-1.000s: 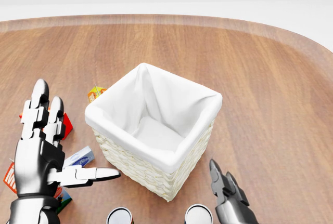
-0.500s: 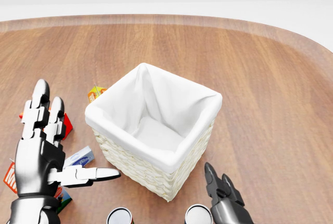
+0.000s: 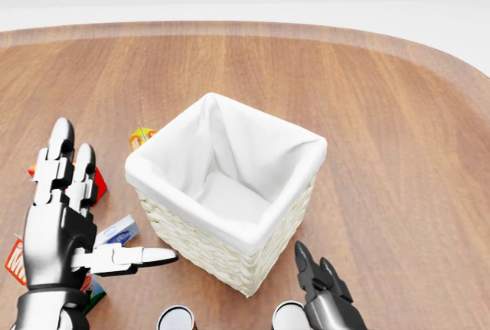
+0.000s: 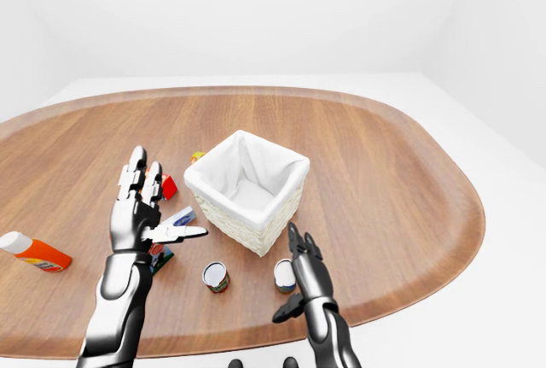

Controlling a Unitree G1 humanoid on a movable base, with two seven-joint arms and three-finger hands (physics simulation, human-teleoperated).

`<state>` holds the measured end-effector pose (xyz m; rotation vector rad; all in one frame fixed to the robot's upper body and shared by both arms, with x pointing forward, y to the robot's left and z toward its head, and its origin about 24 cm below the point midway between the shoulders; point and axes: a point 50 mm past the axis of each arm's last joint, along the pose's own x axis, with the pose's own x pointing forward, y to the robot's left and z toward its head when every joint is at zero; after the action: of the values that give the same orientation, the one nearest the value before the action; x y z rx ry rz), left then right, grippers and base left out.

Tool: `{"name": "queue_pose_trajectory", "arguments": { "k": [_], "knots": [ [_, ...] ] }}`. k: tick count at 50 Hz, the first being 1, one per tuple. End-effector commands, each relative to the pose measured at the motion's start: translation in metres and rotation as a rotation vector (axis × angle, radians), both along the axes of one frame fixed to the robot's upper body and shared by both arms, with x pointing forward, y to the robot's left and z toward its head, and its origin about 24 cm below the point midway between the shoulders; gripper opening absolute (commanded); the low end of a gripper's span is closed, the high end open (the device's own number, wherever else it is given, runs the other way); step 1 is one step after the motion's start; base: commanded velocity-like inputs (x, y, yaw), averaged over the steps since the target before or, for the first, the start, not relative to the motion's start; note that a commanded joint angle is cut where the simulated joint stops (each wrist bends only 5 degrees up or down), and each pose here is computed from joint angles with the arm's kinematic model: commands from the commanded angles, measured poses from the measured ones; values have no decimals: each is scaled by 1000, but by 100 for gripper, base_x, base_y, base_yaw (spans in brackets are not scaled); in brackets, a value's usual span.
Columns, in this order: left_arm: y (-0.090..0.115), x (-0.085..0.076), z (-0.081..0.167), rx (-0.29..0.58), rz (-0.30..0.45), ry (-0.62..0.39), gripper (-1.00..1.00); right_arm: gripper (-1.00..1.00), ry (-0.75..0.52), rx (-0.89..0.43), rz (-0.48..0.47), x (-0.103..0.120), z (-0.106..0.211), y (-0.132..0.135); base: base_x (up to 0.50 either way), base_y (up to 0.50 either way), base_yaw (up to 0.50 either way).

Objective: Pick up the alphabet soup, and put it in the basket.

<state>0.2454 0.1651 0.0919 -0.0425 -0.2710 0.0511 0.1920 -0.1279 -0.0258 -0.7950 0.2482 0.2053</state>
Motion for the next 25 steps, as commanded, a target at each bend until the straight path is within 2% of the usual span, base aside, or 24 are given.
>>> {"name": "queue_pose_trajectory", "arguments": {
  "k": [1,25],
  "knots": [
    [0,0,-1,0,1,2,100,100,23,2,8,1,-3,1,0,0,0],
    [0,0,0,0,3,-1,100,100,77,-1,-10,6,-13,0,0,0,0]
  ]
}}
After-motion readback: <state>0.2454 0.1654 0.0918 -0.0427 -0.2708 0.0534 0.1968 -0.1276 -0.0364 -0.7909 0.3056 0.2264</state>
